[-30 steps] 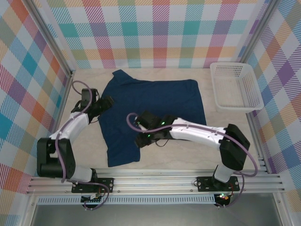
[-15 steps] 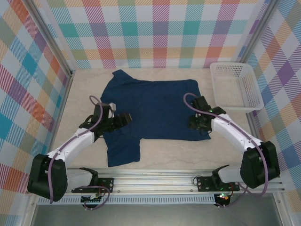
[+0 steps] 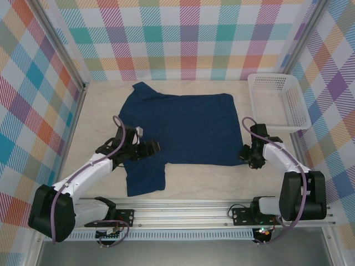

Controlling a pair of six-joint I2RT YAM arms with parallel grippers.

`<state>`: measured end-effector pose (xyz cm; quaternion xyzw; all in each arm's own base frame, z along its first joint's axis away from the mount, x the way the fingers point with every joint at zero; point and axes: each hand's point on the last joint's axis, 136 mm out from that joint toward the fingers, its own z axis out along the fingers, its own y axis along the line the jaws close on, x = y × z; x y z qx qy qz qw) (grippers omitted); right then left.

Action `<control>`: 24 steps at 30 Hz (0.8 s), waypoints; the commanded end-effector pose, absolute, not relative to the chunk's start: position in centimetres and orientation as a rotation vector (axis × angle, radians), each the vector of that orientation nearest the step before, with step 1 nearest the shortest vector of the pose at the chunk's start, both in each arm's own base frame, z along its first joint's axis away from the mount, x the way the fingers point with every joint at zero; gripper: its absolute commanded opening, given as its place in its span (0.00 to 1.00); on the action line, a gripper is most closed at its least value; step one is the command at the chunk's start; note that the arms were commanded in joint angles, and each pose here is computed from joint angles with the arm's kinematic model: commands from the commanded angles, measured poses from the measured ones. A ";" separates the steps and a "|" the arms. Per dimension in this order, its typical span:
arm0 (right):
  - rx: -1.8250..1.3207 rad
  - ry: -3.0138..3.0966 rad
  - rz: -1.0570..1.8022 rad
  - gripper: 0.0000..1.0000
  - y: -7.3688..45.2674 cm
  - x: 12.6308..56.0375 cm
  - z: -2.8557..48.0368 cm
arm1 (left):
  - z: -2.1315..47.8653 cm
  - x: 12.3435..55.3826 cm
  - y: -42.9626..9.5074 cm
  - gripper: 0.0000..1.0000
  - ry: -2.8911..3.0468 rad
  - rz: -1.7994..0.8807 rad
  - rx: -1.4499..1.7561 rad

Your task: Fold the inside-out t-shirt

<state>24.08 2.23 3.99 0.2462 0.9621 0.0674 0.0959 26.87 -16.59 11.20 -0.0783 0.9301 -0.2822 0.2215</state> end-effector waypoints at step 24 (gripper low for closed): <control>0.832 2.781 0.268 0.03 1.9 24.8 3.3 | 10.8 18.1 -16.3 0.71 2.756 -0.503 -0.067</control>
